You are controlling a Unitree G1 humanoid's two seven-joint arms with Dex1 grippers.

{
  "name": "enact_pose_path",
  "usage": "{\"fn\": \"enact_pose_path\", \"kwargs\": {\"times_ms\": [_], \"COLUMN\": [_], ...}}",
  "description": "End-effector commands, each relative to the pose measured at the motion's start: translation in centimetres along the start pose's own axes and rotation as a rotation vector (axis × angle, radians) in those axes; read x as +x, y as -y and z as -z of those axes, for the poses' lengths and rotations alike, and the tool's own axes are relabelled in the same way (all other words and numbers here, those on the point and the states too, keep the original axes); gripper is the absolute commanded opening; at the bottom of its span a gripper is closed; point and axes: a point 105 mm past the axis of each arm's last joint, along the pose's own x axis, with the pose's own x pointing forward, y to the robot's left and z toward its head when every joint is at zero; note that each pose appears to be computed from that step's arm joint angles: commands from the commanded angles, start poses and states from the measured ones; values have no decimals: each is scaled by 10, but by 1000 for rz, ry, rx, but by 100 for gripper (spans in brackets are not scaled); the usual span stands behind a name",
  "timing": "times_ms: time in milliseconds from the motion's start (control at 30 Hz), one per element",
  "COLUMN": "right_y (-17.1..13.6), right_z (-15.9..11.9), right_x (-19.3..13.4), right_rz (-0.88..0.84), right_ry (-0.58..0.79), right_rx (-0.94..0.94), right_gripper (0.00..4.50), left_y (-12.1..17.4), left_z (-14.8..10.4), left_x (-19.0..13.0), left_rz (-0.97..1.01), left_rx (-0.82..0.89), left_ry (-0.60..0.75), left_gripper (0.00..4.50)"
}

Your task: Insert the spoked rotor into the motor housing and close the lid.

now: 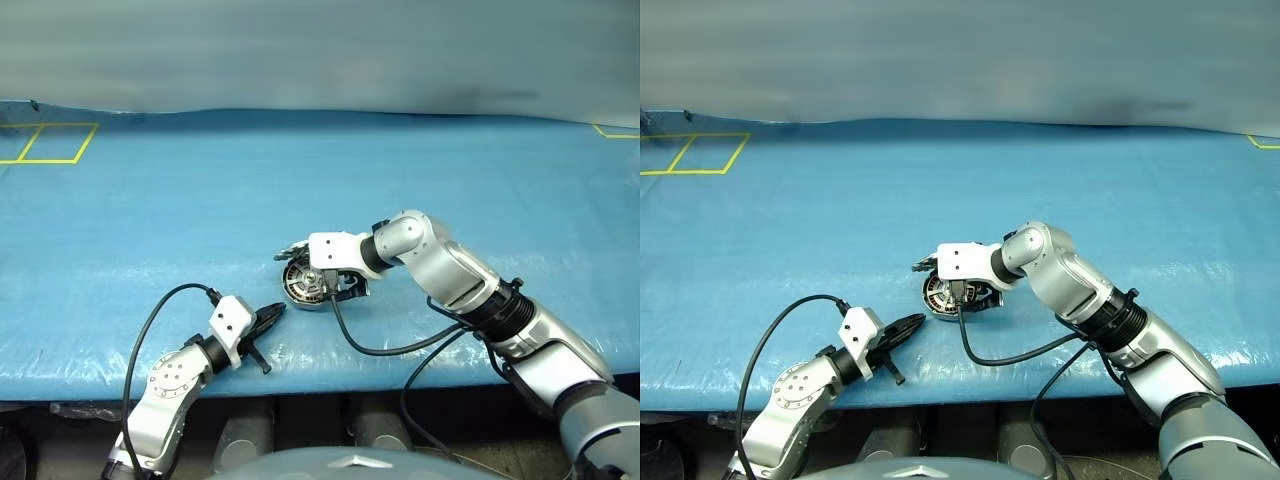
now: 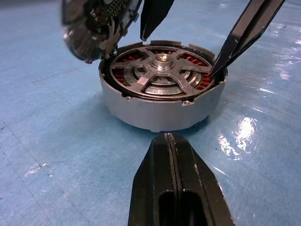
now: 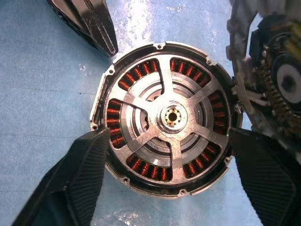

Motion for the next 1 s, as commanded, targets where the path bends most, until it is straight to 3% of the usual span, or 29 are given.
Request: {"fn": "enact_pose_path", "kwargs": {"times_ms": [33,433,533,900,1000], "right_y": [6,3,-4,-15,-12], "right_z": [-13,-22,-13,-1,-5], "right_x": [-10,-35,-35,-15,-9], "right_rz": [29,65,102,300,351], "right_ry": [37,170,204,330,375], "right_rx": [-34,71,166,498,555], "right_gripper": [447,447,386,20,4], "left_y": [1,0,0,-8,-10], "left_z": [-10,-12,-12,-12,-12], "left_x": [1,2,1,-3,-5], "left_rz": [7,17,17,-8,-24], "left_rx": [29,36,41,42,38], "left_ry": [37,37,34,30,34], "left_gripper": [0,0,0,0,0]}}
